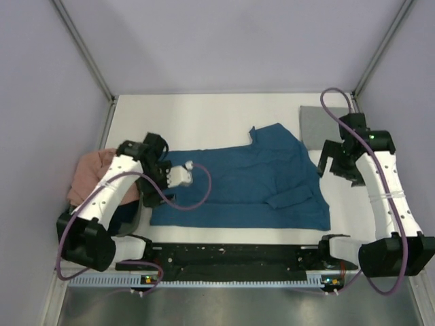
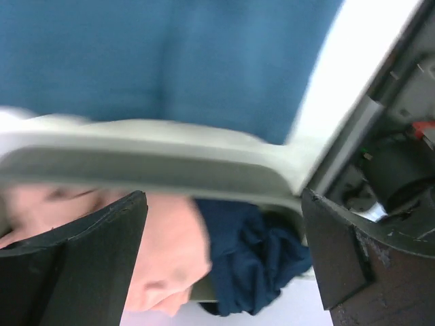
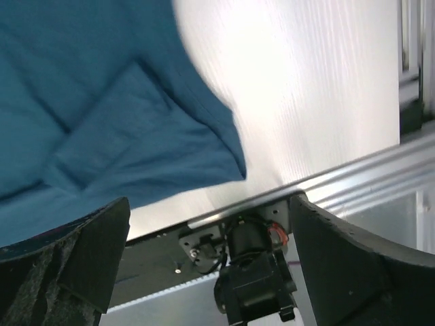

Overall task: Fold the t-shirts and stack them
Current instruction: Fold the flattened tshirt in 1/3 of the way, then grap the side of the flattened tshirt furthest away from the robot with both arms

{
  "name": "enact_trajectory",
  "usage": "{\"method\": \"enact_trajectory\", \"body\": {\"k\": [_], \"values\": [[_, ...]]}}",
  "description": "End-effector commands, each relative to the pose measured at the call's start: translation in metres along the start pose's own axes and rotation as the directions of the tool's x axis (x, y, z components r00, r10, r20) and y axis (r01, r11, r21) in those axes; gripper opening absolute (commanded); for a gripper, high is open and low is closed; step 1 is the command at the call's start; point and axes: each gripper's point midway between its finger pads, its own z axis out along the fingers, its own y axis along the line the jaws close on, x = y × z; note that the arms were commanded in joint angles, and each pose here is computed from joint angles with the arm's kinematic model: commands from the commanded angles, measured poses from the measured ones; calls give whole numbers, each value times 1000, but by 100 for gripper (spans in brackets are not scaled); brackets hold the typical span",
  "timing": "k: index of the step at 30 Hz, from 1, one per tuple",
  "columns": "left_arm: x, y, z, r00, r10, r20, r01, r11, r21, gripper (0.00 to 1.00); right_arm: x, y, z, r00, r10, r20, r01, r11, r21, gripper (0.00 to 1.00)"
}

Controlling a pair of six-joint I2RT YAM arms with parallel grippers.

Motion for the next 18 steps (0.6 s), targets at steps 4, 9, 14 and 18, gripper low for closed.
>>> {"method": "enact_trajectory", "body": {"k": [4,9,14,18], "values": [[-58,180,-177,665,-243,707,650,653,-387,99,-135,117,-117,821,-13,571,349,803,-483,99],[-78,212,-139,582,-328,744,692,681,-240,99,-210,180,-76,731,10,682,459,732,-503,92],[-59,246,-85,720,-405,563,627,727,-280,99,-259,229,2,801,-64,595,442,734,-516,84],[-39,271,-50,791,-470,391,590,757,-283,96,-266,258,86,876,-190,443,417,760,-498,81]]}}
